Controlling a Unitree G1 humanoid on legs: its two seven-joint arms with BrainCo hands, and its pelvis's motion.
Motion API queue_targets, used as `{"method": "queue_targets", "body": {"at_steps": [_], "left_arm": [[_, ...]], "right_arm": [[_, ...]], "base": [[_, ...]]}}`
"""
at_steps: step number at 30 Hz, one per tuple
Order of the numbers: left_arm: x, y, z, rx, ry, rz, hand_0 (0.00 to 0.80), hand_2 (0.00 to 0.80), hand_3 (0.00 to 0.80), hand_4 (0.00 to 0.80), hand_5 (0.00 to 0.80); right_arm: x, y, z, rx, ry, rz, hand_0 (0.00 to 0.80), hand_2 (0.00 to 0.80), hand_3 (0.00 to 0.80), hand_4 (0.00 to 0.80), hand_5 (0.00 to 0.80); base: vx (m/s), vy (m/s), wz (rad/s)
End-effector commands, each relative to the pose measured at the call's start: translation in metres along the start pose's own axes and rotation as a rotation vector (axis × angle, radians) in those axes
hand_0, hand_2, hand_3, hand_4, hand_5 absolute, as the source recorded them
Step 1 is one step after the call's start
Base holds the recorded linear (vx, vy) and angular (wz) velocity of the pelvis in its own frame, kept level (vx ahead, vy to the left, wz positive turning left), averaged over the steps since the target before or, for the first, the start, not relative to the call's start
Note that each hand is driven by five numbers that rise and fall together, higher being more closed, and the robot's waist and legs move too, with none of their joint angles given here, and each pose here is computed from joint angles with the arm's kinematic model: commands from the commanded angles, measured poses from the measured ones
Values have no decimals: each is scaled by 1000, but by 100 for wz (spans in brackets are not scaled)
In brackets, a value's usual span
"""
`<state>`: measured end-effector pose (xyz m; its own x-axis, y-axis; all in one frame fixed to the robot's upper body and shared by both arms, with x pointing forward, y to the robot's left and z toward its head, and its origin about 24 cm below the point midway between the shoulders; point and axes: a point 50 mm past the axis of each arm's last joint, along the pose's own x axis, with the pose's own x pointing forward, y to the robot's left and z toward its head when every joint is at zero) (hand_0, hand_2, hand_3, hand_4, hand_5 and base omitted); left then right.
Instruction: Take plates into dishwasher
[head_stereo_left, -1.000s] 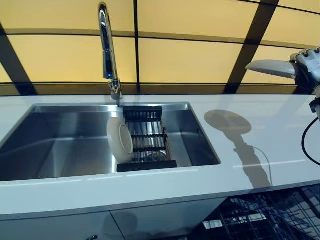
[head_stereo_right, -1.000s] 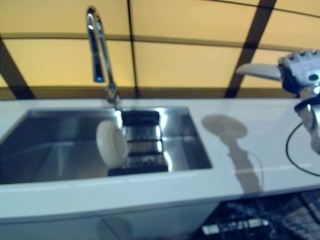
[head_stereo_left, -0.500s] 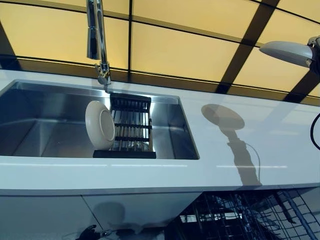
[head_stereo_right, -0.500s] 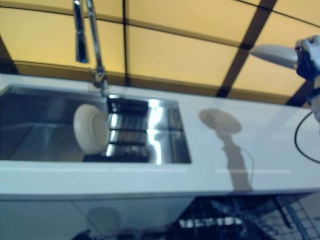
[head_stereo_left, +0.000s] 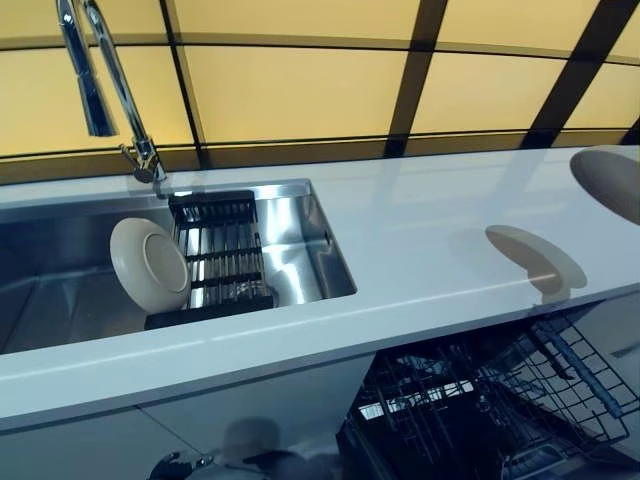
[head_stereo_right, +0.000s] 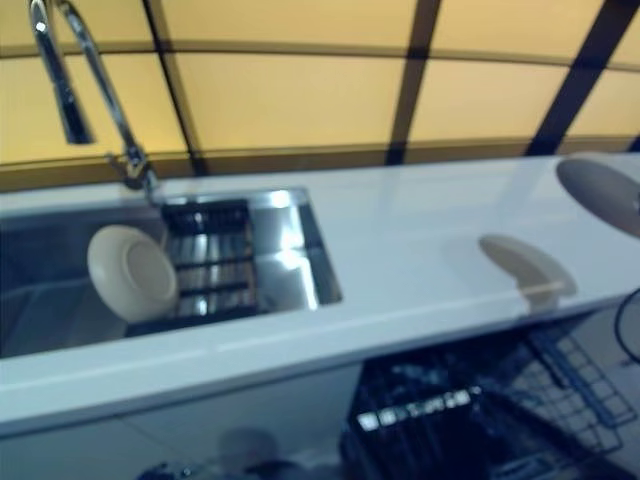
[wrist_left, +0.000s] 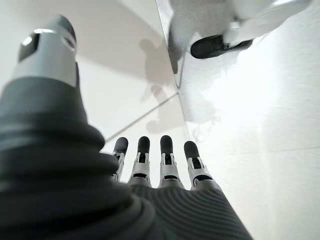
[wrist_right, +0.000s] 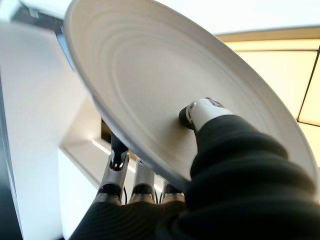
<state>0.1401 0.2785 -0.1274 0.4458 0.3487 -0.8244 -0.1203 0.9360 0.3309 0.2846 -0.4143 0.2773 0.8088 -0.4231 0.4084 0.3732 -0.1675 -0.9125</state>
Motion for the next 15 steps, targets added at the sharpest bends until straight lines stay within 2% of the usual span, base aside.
{"method": "queue_targets", "body": {"at_steps": [1,3,7,15], "left_arm": [[-1,-12,14,-19,-70,-42,0,0,0,0,0],[0,-14,19,-4,-78,-53,0,0,0,0,0],[-1,-18,29,52,-110,-59,0,0,0,0,0],[0,0,12,10,-52,-3,0,0,0,0,0]], "right_arm": [[-2,-22,-14,40,40,-69,800,800,800,800,800],[-10,-12,-25,85,71,-37,800,800,800,800,800],[-26,1,-44,102,147,6,800,800,800,800,800],[-41,34,-47,189,170,140,800,800,800,800,800]], "base": [[-68,158,4],[-62,150,10],[-64,-1,50],[-5,8,0]]}}
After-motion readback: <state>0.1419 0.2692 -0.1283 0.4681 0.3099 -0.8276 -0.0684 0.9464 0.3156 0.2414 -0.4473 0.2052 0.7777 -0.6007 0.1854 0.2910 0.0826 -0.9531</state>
